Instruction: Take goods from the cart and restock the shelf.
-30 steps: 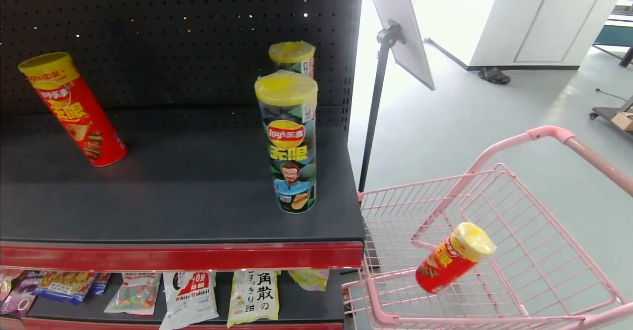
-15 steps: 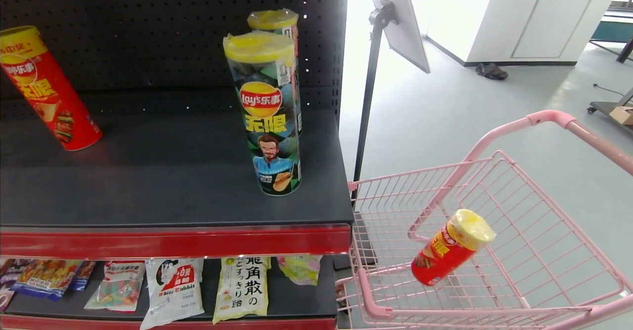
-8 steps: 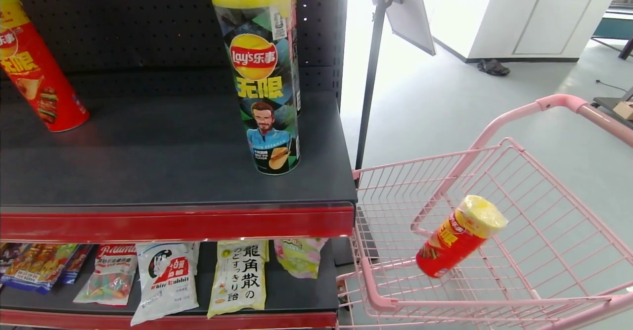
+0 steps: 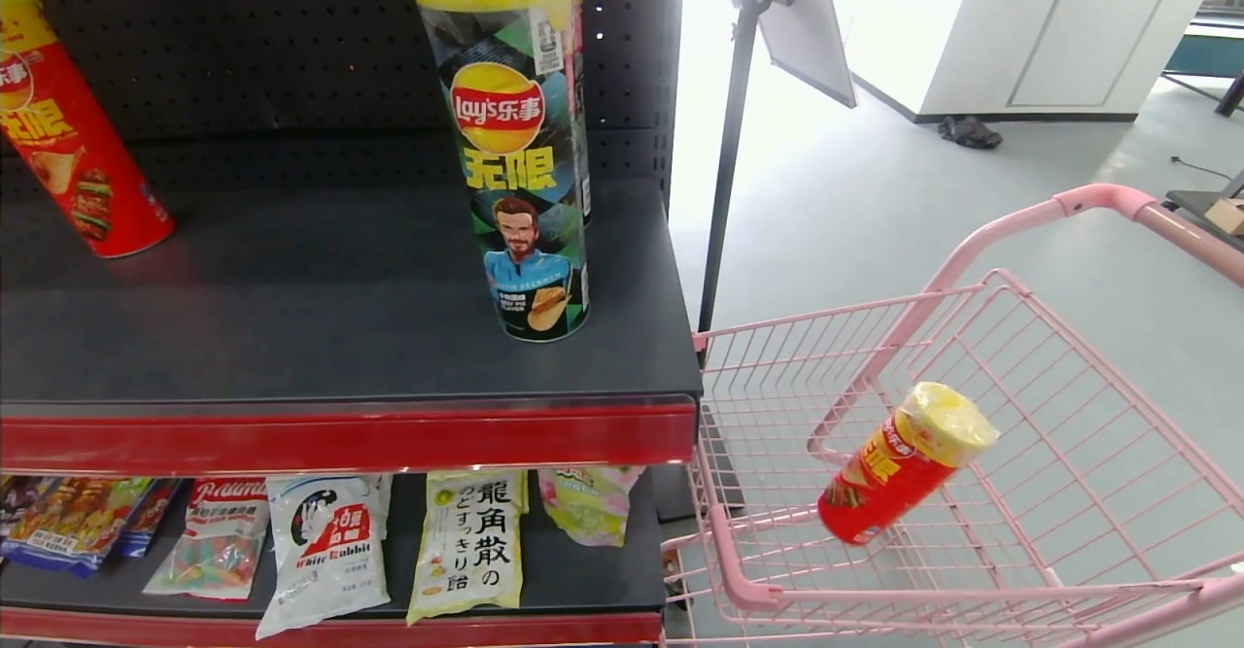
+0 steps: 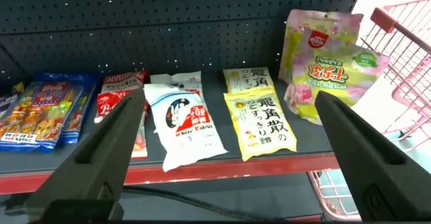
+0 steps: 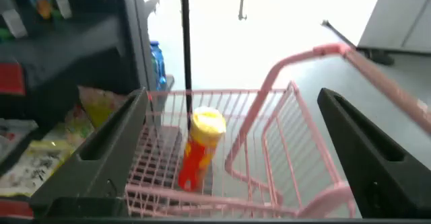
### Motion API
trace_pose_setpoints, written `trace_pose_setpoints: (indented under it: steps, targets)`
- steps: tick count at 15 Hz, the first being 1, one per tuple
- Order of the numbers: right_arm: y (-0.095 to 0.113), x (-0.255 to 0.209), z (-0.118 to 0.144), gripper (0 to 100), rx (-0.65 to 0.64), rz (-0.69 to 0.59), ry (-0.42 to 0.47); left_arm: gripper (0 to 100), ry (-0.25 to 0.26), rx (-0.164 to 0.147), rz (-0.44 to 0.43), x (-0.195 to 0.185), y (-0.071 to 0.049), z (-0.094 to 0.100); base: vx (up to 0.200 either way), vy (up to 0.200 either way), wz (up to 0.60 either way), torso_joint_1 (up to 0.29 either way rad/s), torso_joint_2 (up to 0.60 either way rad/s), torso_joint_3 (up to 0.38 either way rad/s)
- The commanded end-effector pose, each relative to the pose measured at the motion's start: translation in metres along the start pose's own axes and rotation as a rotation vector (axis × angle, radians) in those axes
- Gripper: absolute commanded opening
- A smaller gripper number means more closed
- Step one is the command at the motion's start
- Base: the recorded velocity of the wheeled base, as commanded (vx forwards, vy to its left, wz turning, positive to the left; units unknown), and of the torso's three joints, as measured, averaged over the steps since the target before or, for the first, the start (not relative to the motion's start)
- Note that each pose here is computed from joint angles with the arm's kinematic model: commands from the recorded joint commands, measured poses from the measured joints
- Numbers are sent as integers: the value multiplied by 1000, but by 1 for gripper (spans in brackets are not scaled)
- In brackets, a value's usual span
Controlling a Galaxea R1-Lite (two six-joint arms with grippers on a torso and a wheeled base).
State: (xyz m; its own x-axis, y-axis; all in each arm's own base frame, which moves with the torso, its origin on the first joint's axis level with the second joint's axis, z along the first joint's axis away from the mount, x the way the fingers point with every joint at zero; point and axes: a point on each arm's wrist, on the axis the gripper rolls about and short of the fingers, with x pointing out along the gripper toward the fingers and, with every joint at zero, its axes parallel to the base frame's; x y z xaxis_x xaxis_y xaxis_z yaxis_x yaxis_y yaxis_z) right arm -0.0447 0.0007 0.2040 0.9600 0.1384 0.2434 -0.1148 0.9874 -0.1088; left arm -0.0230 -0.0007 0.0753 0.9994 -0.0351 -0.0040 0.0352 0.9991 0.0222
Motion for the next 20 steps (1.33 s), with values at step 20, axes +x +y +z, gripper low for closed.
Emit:
trace_pose_setpoints:
  steps: [20]
  targets:
    - [-48, 228, -141, 100, -11, 946, 168, 100, 1, 1, 0, 0, 0, 0, 0, 0, 0, 0, 0, 0]
